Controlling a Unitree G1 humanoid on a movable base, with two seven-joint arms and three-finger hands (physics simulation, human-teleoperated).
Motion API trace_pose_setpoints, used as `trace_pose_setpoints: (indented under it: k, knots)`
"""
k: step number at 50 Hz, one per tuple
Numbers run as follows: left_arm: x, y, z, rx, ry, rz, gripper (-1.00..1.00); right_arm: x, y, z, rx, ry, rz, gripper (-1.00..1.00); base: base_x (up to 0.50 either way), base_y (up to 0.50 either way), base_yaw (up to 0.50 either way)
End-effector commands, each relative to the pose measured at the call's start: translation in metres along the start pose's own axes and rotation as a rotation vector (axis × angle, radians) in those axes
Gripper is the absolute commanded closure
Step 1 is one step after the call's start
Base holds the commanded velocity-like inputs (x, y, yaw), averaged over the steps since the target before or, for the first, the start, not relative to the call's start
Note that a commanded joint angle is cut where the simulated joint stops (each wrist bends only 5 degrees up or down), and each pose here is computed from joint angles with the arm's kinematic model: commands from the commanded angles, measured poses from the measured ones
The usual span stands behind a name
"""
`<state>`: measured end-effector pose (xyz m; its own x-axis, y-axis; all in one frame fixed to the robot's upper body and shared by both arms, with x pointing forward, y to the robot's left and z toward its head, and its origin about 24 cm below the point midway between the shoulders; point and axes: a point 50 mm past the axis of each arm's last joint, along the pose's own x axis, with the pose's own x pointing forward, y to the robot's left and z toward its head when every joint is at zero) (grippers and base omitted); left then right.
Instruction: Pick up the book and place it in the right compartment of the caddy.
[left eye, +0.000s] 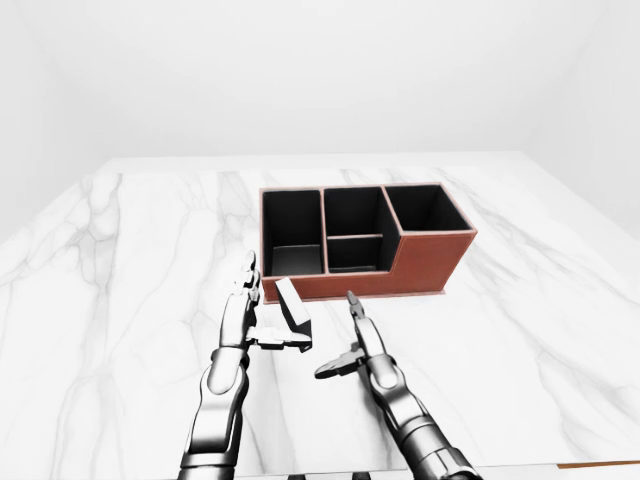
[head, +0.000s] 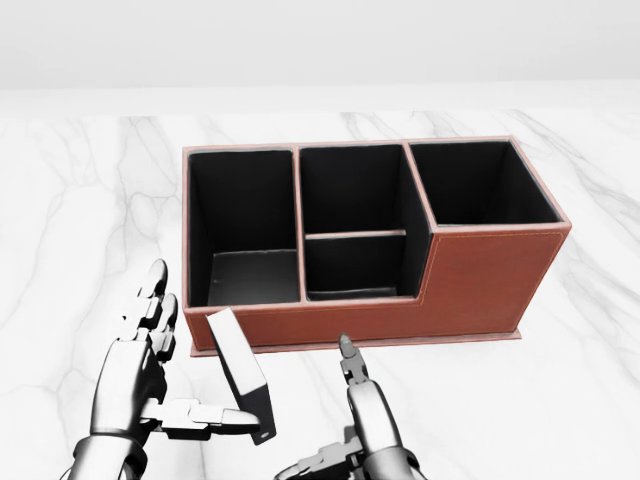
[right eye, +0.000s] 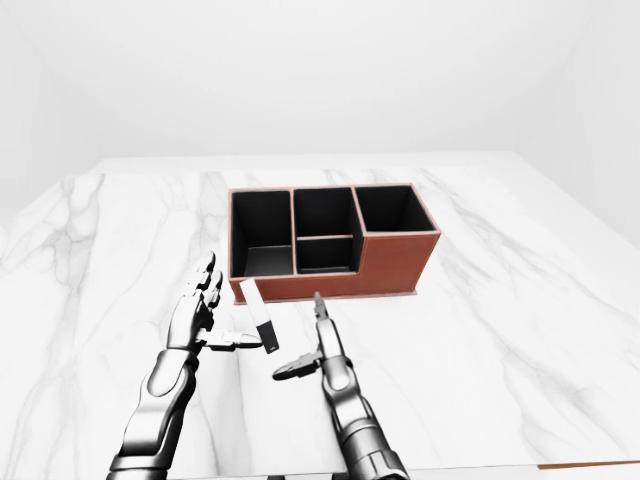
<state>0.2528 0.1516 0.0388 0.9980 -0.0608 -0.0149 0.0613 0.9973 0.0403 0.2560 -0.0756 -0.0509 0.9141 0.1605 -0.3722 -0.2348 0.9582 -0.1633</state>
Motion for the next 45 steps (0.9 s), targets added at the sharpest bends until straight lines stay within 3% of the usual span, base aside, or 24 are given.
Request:
trace_pose_setpoints:
  k: [1, 45]
  knots:
    - [0.001, 0.003, -0.002, -0.016, -0.015, 0.019, -1.00, 0.007, 0.006, 0.001, -0.026, 0.023, 0.006, -1.00, 0.00, 0.00, 0.00]
    - [0.002, 0.003, -0.003, -0.016, -0.014, 0.015, -1.00, 0.022, 0.025, 0.023, -0.059, 0.001, 0.030, -1.00, 0.00, 0.00, 0.00]
